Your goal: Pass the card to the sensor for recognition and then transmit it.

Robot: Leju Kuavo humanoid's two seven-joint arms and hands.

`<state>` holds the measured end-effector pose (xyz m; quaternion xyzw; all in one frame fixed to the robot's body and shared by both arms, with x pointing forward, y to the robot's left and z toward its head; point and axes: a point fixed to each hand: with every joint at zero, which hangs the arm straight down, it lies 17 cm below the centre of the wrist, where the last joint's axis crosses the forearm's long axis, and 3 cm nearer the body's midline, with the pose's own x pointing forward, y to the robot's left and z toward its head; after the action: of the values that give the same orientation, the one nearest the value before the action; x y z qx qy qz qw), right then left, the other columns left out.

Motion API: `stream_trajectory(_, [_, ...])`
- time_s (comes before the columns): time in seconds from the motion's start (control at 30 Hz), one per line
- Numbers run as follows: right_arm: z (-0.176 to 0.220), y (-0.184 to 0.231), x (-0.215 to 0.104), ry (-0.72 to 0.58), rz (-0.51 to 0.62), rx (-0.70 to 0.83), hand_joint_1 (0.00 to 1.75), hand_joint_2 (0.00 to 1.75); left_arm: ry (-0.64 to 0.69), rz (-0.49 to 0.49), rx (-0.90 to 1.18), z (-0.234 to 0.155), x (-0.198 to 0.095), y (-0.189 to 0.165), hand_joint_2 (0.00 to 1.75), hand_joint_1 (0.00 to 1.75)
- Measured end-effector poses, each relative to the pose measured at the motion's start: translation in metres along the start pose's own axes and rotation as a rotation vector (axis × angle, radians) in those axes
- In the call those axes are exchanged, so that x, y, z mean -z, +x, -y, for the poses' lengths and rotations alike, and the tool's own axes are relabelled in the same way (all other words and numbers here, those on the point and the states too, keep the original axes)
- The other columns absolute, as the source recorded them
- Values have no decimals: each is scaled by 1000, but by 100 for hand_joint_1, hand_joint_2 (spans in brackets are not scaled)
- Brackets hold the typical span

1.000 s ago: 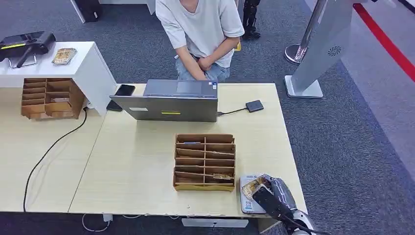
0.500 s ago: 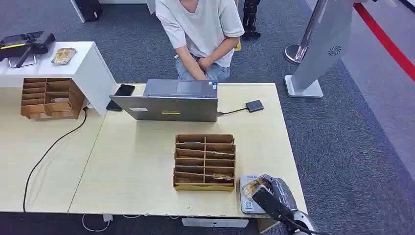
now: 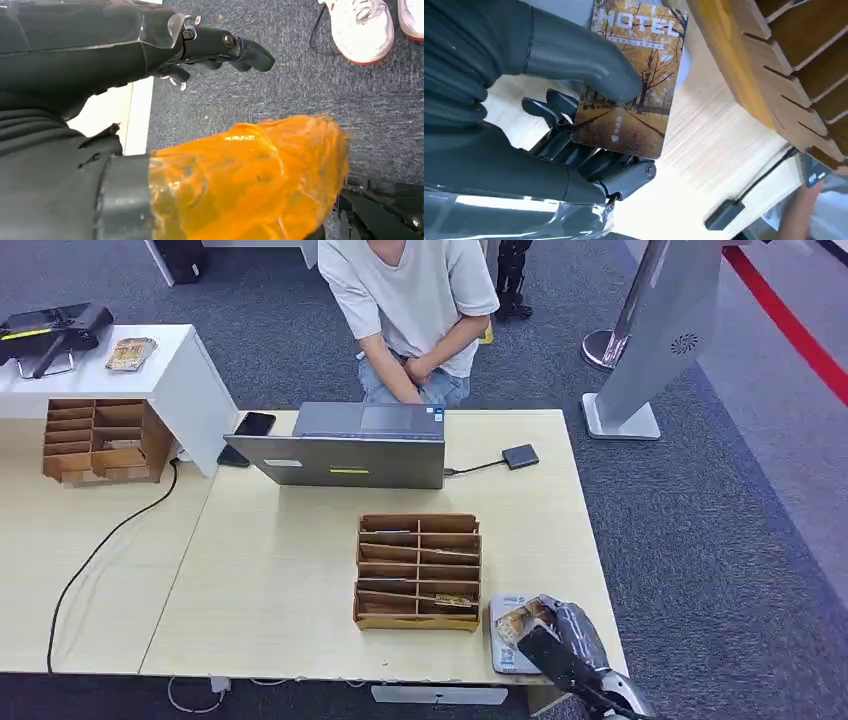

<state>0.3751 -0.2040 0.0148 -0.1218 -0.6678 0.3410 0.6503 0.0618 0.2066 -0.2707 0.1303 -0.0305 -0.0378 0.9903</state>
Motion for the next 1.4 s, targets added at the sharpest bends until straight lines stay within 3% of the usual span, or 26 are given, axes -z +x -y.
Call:
stream_trajectory(0.8, [34, 61, 0, -132, 189, -17, 175, 175, 5, -3, -6, 0, 0, 0, 0, 0])
stream_trajectory(1.4, [65, 122, 23, -212, 358, -40, 175, 175, -1, -11, -2, 4, -2, -1, 0, 0])
